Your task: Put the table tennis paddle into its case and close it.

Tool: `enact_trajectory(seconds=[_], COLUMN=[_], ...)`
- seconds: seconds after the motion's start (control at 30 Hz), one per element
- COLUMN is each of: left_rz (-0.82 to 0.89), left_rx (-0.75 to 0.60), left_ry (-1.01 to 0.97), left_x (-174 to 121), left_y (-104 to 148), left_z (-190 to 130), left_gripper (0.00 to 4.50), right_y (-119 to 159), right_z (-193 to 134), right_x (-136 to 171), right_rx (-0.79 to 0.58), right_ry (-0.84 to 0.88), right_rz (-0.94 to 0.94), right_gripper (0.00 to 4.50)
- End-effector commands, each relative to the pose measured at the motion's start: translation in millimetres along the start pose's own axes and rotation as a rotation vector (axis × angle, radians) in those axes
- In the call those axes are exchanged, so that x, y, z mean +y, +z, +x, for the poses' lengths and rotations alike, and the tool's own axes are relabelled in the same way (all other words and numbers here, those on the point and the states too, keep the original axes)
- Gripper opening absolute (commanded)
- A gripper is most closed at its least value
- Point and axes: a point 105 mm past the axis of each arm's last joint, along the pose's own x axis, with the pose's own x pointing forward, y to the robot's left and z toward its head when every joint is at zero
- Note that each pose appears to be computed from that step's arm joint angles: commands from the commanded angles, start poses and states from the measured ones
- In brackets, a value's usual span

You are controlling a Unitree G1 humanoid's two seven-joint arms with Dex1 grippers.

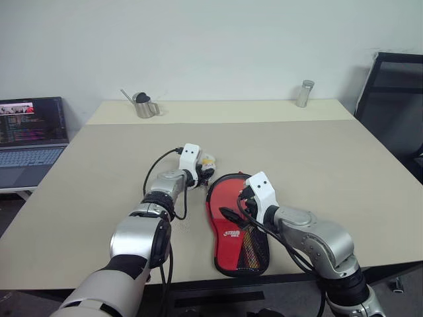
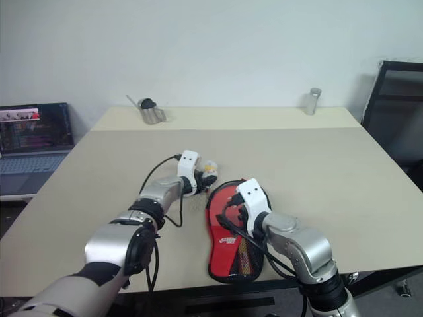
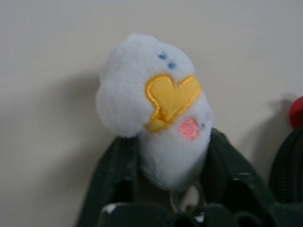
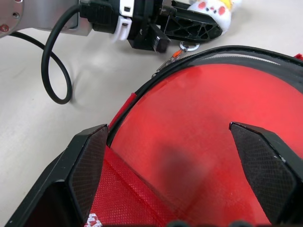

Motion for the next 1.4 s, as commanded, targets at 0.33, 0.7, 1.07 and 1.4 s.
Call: enact_trajectory(seconds=[0.33, 0.7, 1.07, 1.4], left_rz=[-0.033, 0.338, 0.61, 0.788], left_rx=[-0.117, -0.055, -0.126, -0.134], left_ry=[-0.027, -0.153, -0.149, -0.203], left_x=[5.5, -0.3, -39.3, -75.8], left_y=[26.2, 41.2, 74.4, 71.4], left_z=[-7.1, -17.3, -0.9, 12.2], left_gripper=[0.02, 0.02, 0.02, 0.02], right_y=[-15.4, -43.5, -64.0, -74.2], right_z=[16.1, 22.0, 17.5, 12.2], right_x=[-8.8, -8.4, 1.2, 1.6], right_rx=[0.041, 0.136, 0.184, 0.21], right_ry=[-0.027, -0.031, -0.05, -0.068], right_rz=[0.011, -0.055, -0.033, -0.018], right_gripper=[4.5, 4.5, 4.5, 4.5])
